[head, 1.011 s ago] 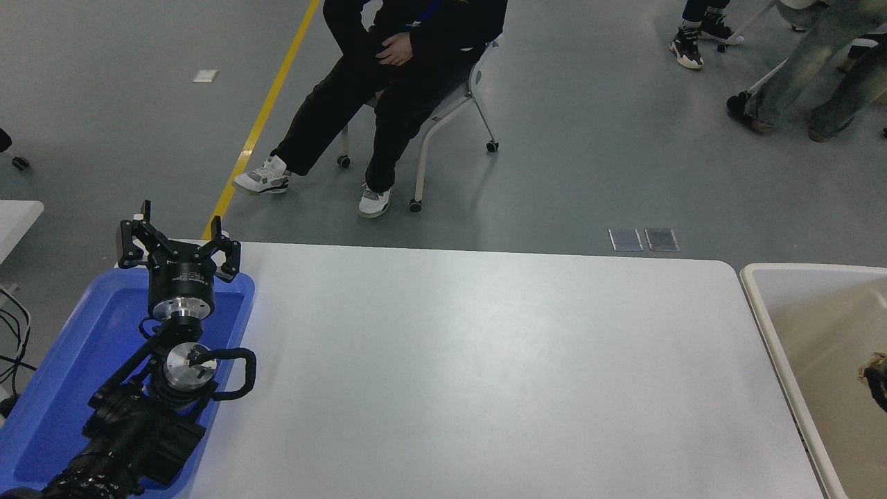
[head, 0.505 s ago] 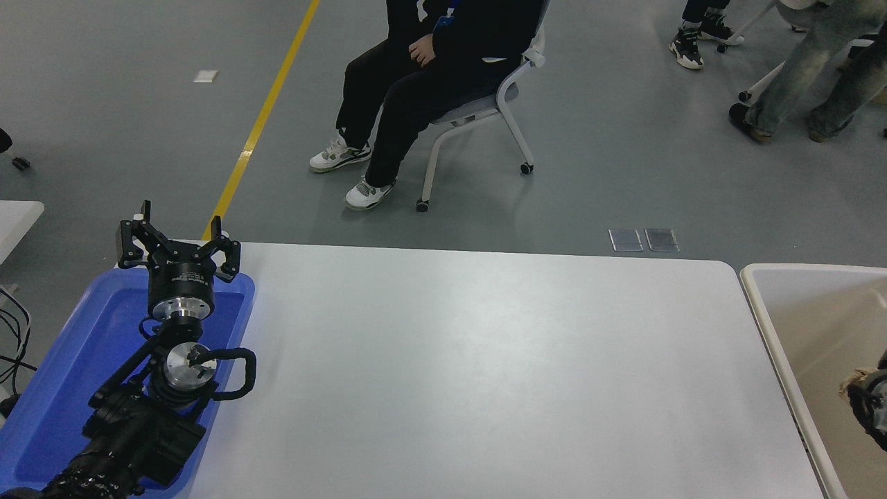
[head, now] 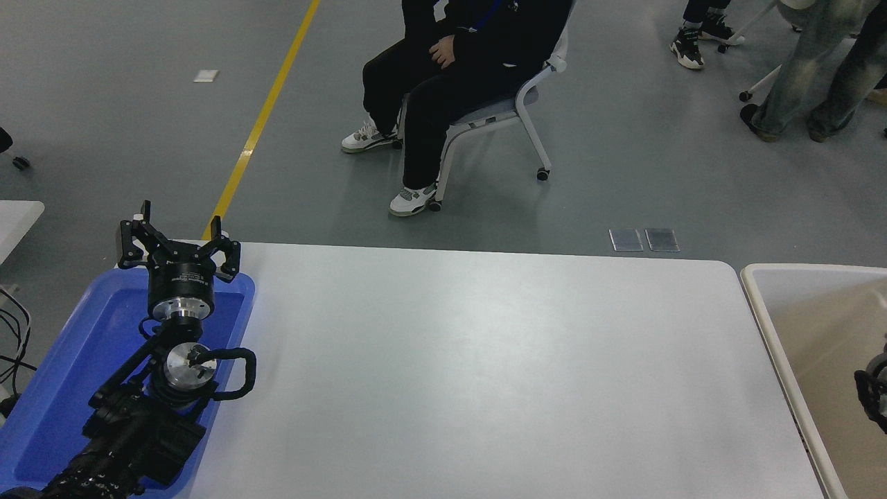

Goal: Pick up paper ball place in dustbin

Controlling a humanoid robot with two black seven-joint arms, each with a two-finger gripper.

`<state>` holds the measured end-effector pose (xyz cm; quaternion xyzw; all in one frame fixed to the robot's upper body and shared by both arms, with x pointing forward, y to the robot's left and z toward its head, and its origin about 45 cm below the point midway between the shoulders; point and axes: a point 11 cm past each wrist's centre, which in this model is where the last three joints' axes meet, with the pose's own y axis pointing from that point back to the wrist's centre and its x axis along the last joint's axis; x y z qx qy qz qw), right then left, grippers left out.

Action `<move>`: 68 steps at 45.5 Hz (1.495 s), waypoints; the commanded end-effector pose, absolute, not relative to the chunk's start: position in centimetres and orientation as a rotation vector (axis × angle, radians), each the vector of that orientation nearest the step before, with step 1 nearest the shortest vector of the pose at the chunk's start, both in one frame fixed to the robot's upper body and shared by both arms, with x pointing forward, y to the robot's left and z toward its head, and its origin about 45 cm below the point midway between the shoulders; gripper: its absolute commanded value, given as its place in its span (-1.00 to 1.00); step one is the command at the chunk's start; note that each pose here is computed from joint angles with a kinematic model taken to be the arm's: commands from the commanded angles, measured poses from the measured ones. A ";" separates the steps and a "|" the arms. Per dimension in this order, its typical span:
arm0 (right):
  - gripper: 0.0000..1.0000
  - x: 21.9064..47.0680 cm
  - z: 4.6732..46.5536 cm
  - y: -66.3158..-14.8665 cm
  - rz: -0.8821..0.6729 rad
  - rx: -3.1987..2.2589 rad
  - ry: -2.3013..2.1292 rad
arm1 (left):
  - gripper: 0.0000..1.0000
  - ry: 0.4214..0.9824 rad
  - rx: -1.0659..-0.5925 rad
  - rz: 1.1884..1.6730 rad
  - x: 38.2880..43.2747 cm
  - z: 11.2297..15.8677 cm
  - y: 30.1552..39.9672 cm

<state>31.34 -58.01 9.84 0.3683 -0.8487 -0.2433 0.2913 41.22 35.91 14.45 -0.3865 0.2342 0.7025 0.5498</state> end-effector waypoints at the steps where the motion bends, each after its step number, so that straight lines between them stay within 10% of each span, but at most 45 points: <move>1: 1.00 35.0 12.5 -56.6 -0.628 1.112 -2.286 | 0.98 0.555 -0.915 1.661 41.24 14.48 35.87; 35: 1.00 45.9 20.0 -41.3 -0.950 1.874 -2.343 | 0.98 0.555 -0.914 1.662 41.22 14.44 35.89; 68: 1.00 45.5 16.3 -29.6 -1.479 2.269 -2.072 | 0.98 0.554 -0.915 1.663 41.22 14.45 35.91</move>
